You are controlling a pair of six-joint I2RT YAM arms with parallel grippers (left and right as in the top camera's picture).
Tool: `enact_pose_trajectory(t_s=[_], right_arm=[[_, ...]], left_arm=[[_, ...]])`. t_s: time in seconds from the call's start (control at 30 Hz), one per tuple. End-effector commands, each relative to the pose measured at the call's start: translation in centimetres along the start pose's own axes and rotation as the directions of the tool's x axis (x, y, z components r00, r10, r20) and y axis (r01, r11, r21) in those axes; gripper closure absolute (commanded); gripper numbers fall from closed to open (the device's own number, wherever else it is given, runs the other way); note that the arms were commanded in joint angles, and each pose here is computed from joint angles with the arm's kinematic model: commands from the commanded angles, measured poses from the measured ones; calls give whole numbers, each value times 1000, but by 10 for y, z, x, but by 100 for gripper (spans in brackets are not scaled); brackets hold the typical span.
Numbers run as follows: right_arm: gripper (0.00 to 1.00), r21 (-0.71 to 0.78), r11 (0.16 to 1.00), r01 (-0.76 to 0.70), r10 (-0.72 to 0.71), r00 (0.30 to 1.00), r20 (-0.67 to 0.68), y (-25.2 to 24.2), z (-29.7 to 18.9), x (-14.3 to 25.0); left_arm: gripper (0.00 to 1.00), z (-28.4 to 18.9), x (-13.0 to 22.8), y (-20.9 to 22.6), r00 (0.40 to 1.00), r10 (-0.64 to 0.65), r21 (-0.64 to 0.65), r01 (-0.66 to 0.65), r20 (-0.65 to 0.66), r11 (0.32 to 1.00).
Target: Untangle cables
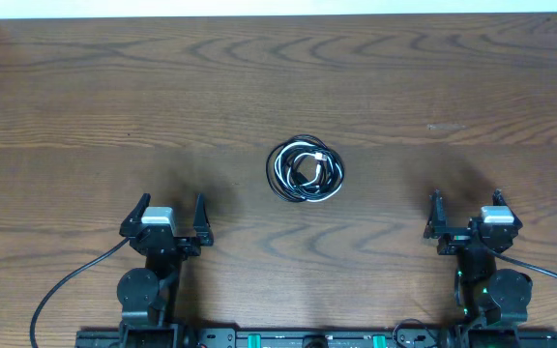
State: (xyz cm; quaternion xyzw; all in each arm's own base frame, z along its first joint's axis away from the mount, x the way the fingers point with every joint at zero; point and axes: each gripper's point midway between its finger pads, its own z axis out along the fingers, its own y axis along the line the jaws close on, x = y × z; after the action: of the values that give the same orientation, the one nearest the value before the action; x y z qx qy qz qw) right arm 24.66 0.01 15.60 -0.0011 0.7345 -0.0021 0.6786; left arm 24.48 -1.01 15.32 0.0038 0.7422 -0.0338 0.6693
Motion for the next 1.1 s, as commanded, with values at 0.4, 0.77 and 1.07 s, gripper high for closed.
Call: enact_pose_trajectory(t_s=[0.4,0.77,1.07], right_arm=[[1,-21,1000,-14,14,1000,2,5,0,0],[1,-21,1000,-14,14,1000,2,5,0,0],[1,-21,1000,-13,13,1000,2,5,0,0]], left_arm=[[2,1,15,-2,999,-4,14,4,-47,1000],[2,1,15,-2,999,-4,14,4,-47,1000],[2,1,15,-2,999,-4,15,4,-47,1000]])
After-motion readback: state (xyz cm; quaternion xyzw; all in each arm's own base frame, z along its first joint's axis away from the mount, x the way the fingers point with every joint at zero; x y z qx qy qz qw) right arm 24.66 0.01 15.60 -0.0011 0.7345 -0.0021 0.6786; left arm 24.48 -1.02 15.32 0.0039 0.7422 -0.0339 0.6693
